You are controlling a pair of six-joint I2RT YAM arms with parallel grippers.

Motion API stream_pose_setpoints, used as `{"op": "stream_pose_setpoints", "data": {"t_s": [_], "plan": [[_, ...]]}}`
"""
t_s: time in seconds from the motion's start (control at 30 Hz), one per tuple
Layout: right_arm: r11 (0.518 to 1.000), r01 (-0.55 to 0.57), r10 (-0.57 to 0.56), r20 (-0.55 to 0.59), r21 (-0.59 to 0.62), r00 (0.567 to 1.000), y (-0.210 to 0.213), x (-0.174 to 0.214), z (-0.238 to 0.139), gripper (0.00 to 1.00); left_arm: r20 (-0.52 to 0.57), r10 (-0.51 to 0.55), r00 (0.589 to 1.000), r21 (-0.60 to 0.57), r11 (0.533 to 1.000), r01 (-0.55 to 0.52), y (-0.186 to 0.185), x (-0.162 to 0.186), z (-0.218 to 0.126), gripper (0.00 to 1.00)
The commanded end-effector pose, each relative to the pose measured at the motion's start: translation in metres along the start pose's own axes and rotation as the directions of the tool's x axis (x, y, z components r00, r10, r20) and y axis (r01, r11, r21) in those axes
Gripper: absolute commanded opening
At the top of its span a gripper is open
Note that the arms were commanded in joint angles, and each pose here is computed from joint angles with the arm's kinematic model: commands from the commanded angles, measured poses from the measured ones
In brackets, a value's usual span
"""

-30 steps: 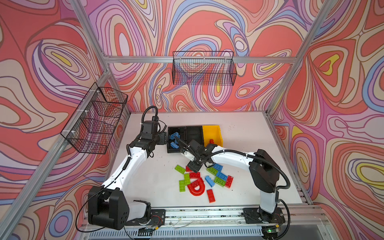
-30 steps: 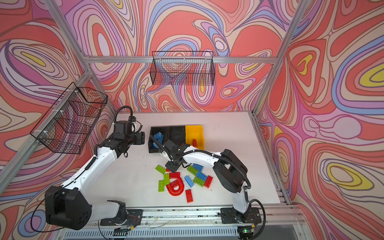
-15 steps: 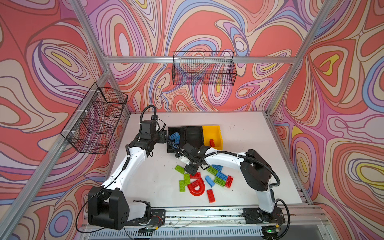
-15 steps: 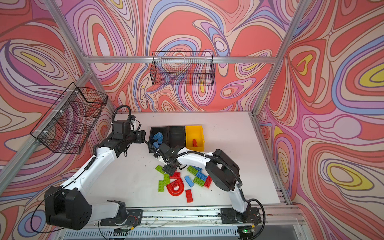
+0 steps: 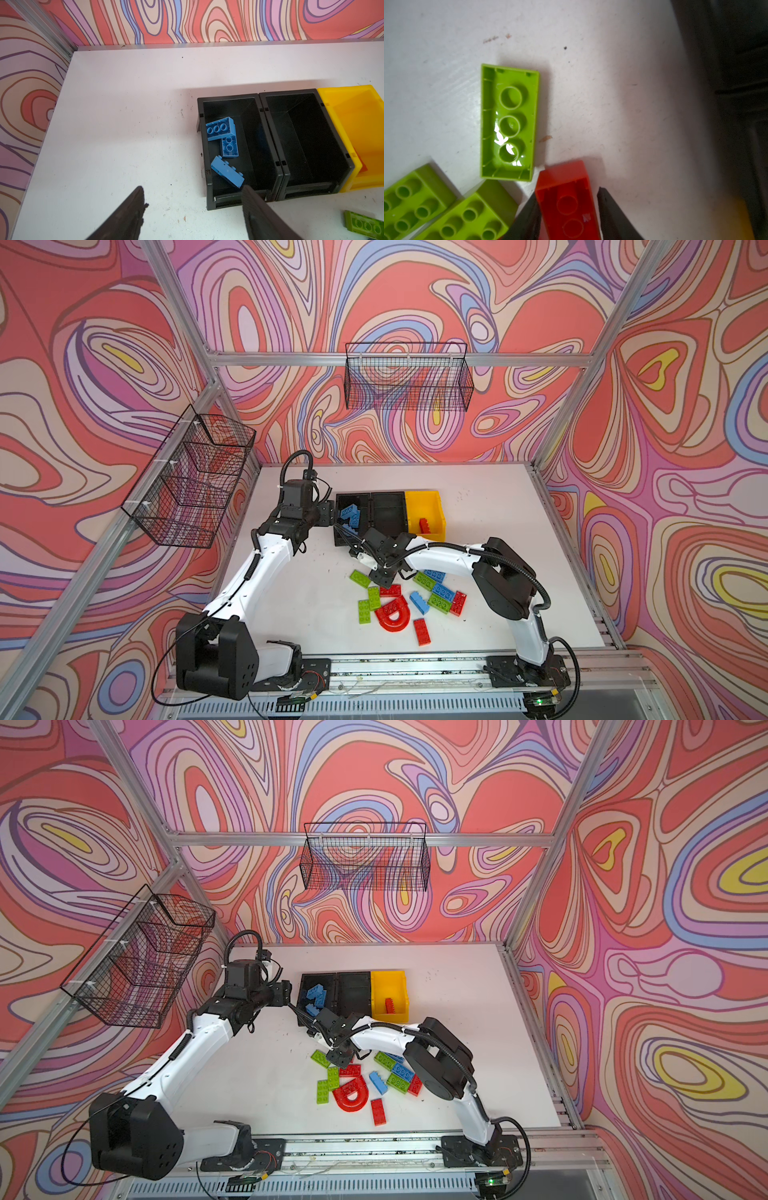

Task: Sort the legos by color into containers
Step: 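Lower the right gripper and close it on a red brick, then carry the red brick over the yellow bin while the left gripper moves toward green bricks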

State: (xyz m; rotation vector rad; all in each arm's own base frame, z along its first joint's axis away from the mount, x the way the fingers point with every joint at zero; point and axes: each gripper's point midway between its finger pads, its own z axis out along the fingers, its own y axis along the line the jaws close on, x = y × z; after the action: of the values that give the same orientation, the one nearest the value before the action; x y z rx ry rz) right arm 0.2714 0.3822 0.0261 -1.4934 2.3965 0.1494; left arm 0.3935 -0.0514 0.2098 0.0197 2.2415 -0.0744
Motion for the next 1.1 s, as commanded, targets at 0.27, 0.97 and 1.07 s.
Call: {"op": "stream_pose_setpoints", "data": {"t_s": [0.27,0.97,1.07], "plan": [[0.997,-0.073,0.072,0.049,0.018,0.996,-0.017,0.002,-0.005,0.26,0.011,-0.004,1.000,0.007,1.000,0.004,0.001,0.001,-0.006,0.76],[0.718,-0.690,0.613,0.385,0.091,0.690,-0.226,0.030,-0.118,0.26,0.036,0.541,0.840,0.400,0.763,-0.508,-0.092,0.093,-0.076,0.75],[0.693,-0.718,0.648,0.381,0.063,0.659,-0.236,0.022,-0.100,0.26,0.012,0.632,0.775,0.421,0.700,-0.577,-0.094,0.111,-0.078,0.75]]}}
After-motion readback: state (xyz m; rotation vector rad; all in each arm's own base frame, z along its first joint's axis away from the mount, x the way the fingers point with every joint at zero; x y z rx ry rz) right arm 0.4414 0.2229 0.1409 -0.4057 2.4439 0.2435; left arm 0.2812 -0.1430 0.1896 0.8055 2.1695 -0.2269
